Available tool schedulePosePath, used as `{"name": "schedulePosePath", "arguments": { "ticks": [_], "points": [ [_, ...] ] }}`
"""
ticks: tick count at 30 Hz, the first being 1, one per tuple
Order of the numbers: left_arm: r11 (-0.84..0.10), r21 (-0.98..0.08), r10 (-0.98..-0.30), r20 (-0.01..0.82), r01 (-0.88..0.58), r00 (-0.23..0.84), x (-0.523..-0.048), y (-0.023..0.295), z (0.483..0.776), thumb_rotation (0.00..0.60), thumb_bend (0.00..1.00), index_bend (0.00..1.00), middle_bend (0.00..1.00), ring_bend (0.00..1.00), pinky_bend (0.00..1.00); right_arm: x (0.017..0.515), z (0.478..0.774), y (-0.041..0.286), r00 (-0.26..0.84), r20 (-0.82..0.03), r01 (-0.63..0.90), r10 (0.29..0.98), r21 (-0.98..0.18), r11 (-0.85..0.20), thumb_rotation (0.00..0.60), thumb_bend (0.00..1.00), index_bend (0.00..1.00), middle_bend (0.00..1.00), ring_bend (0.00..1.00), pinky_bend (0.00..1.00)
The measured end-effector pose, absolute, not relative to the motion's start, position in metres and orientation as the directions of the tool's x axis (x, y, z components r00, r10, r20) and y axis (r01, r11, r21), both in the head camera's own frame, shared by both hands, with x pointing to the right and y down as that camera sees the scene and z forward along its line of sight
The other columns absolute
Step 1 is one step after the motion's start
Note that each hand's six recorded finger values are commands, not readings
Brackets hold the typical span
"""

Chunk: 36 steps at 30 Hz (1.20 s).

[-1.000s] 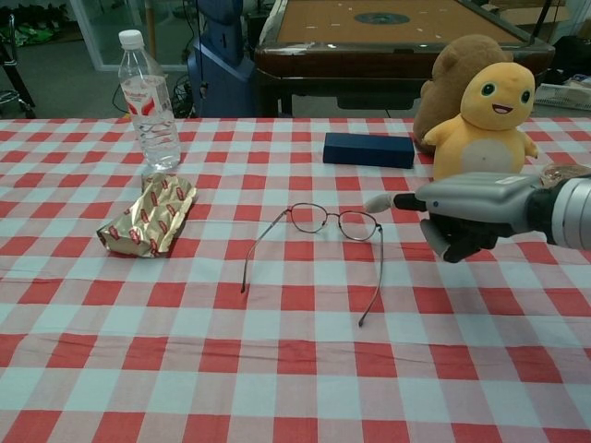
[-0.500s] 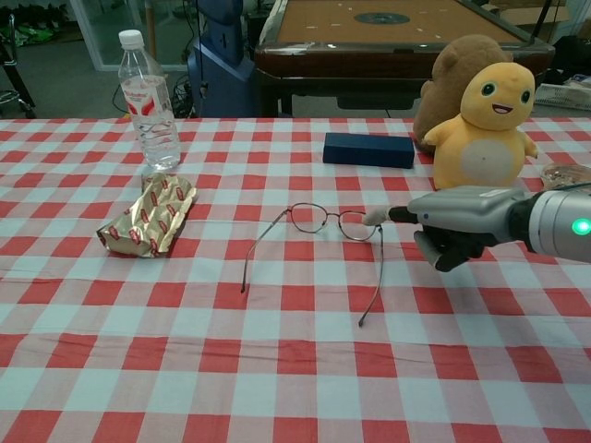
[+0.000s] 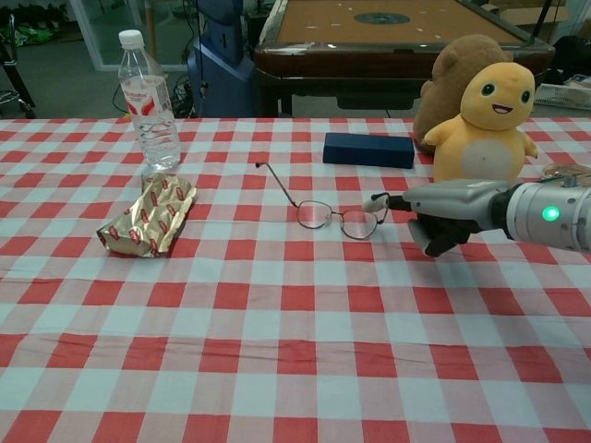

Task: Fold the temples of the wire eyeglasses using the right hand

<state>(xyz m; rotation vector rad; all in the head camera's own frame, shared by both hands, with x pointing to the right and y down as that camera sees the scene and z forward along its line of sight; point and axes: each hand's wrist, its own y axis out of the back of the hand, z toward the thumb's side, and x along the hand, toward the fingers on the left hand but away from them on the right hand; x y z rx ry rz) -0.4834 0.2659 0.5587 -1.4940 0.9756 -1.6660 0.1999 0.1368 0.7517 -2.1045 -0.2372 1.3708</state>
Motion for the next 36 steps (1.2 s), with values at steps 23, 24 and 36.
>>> {"name": "schedulePosePath", "arguments": {
  "ticks": [23,24,36],
  "points": [
    [-0.49,-0.872,-0.869,0.488,0.002,-0.086,-0.479,0.267,0.562,0.6,0.29,0.0,0.0,0.01,0.0,0.236,0.717,0.144,0.433,-0.74,-0.12,0.515,-0.614,-0.78,0.6,0.91,0.0,1.0,1.0,1.0],
    [-0.489,-0.872,-0.869,0.487,0.001,-0.083,-0.478,0.267,0.562,0.6,0.29,0.0,0.0,0.01,0.0,0.236,0.718,0.143,0.433,-0.74,-0.122,0.515,-0.614,-0.78,0.6,0.91,0.0,1.0,1.0,1.0],
    [-0.49,-0.872,-0.868,0.488,-0.002,-0.093,-0.482,0.27,0.558,0.6,0.29,0.0,0.0,0.01,0.0,0.207,0.731,0.152,0.478,-0.752,-0.154,0.454,-0.581,-0.799,0.6,0.91,0.0,1.0,1.0,1.0]
  ]
}}
